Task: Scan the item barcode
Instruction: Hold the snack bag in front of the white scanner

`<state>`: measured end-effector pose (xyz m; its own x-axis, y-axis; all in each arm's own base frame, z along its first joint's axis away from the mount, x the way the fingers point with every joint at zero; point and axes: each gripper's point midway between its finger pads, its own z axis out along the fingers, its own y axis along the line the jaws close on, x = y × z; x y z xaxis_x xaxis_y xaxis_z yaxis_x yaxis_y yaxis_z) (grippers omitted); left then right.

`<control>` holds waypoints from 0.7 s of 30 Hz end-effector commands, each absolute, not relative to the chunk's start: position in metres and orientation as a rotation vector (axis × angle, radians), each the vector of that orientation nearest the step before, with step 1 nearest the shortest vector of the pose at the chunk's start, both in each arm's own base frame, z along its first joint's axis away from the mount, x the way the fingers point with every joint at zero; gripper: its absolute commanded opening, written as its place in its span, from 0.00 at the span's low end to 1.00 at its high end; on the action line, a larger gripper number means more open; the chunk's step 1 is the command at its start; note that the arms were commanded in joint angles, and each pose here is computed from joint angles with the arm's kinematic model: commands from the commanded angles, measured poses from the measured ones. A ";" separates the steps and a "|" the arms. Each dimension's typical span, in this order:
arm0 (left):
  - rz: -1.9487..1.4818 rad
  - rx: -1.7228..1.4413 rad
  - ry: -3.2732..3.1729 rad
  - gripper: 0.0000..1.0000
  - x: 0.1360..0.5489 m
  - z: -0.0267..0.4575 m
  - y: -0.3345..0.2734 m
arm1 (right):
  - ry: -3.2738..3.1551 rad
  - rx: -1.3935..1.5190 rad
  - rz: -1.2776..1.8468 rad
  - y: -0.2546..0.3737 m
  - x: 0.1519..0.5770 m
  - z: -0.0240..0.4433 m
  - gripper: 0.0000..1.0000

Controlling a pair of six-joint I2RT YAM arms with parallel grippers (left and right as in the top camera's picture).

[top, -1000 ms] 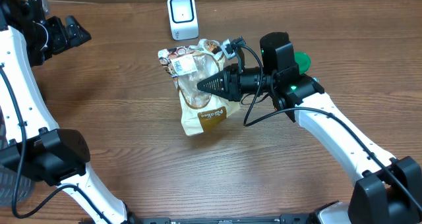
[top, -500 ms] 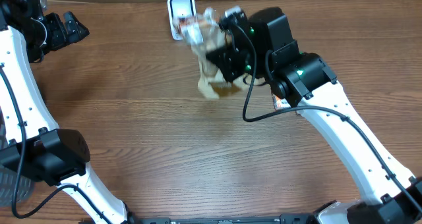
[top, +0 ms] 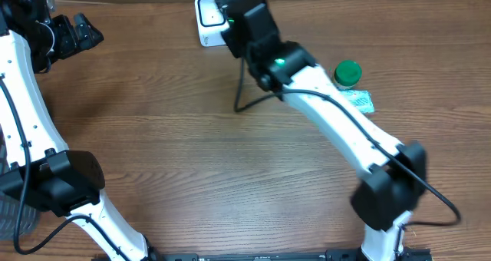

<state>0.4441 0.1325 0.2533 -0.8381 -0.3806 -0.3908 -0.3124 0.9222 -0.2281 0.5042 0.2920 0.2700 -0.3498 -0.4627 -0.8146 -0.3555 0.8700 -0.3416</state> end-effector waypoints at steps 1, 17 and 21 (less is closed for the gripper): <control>-0.200 -0.474 2.627 1.00 0.445 0.261 0.131 | 1.843 -0.602 -0.367 0.290 0.524 0.297 0.04; -0.200 -0.474 2.628 0.99 0.445 0.261 0.131 | 1.599 -0.872 -0.527 0.345 0.585 0.207 0.04; -0.200 -0.474 2.628 1.00 0.445 0.261 0.131 | 1.562 -0.924 -0.594 0.346 0.592 0.190 0.05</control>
<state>0.4441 0.1325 0.2533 -0.8381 -0.3806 -0.3909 -0.3126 0.9222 -0.2277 0.5854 0.3448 0.1854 -0.0668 -0.7660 -0.6393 -0.2460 0.6336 -0.7335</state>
